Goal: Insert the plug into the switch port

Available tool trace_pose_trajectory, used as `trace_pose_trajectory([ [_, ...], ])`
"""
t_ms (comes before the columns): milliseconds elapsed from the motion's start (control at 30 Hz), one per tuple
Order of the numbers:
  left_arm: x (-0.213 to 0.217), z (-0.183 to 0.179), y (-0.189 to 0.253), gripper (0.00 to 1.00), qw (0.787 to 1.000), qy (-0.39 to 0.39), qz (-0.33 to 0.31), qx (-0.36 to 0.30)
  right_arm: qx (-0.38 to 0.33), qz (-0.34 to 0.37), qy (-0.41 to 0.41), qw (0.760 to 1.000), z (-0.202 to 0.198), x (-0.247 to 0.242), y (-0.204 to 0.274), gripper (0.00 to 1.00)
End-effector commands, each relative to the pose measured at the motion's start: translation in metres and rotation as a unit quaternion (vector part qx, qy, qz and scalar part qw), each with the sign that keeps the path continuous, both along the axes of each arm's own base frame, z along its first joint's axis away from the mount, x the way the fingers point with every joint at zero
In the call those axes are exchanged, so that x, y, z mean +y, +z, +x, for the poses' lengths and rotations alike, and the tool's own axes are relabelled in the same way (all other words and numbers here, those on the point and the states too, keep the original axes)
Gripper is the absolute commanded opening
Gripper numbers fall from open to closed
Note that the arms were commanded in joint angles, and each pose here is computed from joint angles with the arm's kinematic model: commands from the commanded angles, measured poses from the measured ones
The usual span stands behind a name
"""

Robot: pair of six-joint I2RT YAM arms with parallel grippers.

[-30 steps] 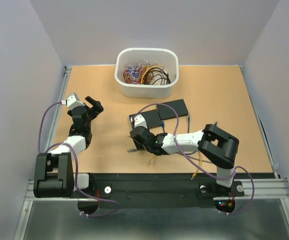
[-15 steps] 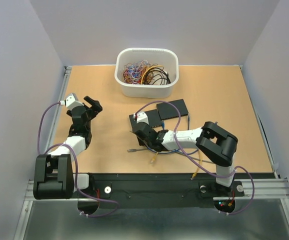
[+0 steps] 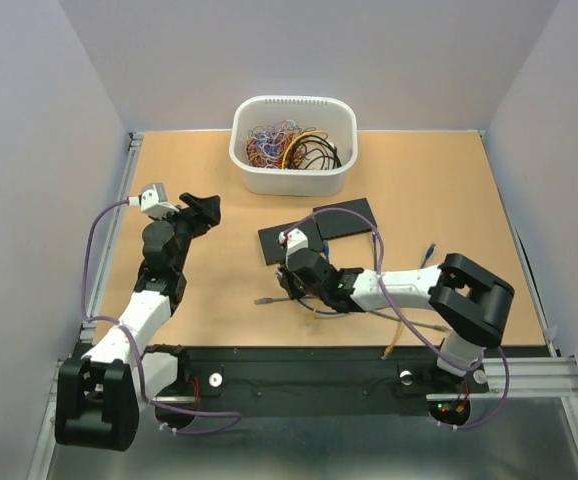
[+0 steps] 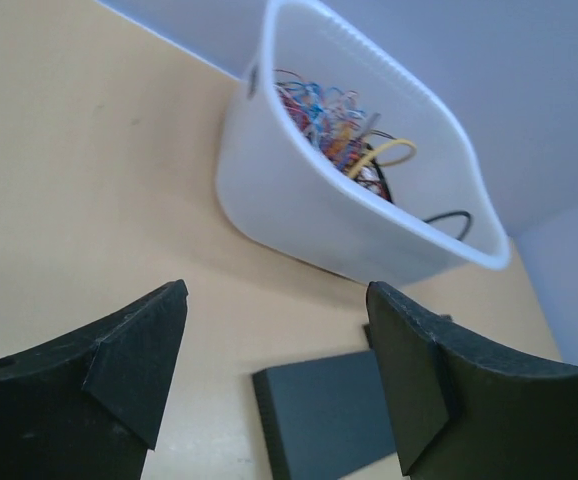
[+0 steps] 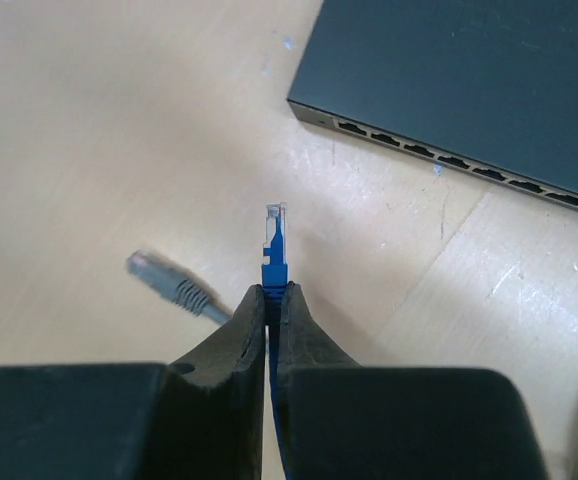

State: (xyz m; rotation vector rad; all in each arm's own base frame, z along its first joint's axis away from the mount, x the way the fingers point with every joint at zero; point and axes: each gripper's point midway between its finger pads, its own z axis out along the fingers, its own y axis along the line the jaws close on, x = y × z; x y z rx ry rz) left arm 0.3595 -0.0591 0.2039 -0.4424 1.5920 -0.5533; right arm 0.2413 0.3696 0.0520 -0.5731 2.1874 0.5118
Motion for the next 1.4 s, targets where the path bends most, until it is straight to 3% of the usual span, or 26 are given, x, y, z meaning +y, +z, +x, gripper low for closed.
trace_pose_trajectory([
  [0,-0.033,-0.015,0.036,0.84,0.998,-0.054,-0.026,-0.035,-0.043,0.116,0.045,0.991,-0.012,0.014,0.058,0.01],
  [100,-0.054,-0.027,0.043,0.82,0.995,-0.082,-0.048,-0.017,-0.05,0.162,0.07,0.983,-0.028,0.006,0.068,0.0],
  [167,-0.071,-0.036,0.043,0.74,0.992,-0.113,-0.057,-0.01,-0.067,0.196,0.075,0.975,-0.033,0.001,0.09,0.01],
  [533,-0.143,-0.108,0.002,0.66,0.961,-0.25,-0.088,0.074,-0.089,0.21,0.075,0.971,-0.045,-0.02,0.114,0.0],
  [833,-0.18,-0.133,-0.03,0.64,0.947,-0.273,-0.087,0.149,-0.124,0.192,0.032,0.973,-0.033,-0.029,0.124,0.0],
  [1267,-0.193,-0.137,-0.028,0.63,0.947,-0.268,-0.09,0.154,-0.137,0.165,0.022,0.976,-0.033,-0.019,0.121,0.01],
  [1367,-0.194,-0.138,-0.027,0.56,0.947,-0.269,-0.09,0.153,-0.137,0.164,0.024,0.977,-0.035,-0.016,0.12,0.01],
])
